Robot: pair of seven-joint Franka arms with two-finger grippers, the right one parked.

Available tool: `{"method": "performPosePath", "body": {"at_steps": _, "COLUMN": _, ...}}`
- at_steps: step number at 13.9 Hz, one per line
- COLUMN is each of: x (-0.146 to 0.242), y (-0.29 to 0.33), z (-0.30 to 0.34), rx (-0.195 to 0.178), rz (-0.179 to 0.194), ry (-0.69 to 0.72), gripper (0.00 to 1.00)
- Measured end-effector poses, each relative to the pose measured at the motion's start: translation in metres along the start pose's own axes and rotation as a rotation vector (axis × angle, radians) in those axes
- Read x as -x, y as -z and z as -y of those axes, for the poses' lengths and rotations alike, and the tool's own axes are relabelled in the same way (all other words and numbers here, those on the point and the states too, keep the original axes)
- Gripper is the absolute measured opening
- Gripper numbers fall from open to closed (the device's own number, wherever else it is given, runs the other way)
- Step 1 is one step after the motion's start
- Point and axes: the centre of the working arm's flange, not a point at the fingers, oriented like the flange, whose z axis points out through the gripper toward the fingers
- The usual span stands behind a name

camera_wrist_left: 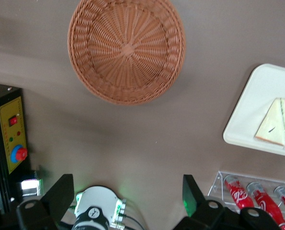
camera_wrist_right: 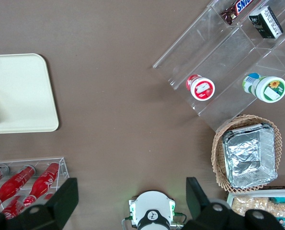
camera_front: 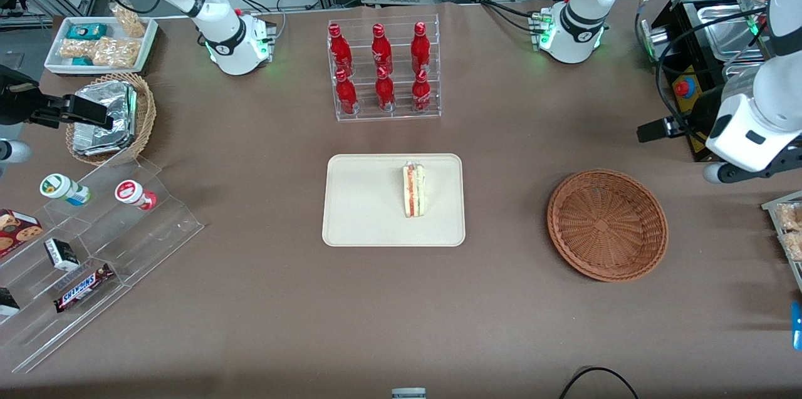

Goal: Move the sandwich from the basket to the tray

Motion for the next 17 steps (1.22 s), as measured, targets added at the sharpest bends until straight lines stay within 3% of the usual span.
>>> {"method": "performPosePath", "body": {"at_steps": 5, "x": 0.006, "y": -0.004, "z": -0.002, "rx": -0.017, "rz": 0.045, "ry": -0.008, "gripper": 1.0}}
{"method": "performPosePath", "body": {"at_steps": 9, "x": 0.022, "y": 0.005, "z": 0.002, "rx": -0.024, "rz": 0.038, "ry": -0.005, "gripper": 1.0}}
{"method": "performPosePath", "body": {"at_steps": 12, "x": 0.027, "y": -0.011, "z": 0.0, "rx": -0.016, "rz": -0.014, "ry": -0.002, "gripper": 1.0}}
{"method": "performPosePath", "body": {"at_steps": 17, "x": 0.043, "y": -0.011, "z": 0.004, "rx": -0.008, "rz": -0.067, "ry": 0.002, "gripper": 1.0}}
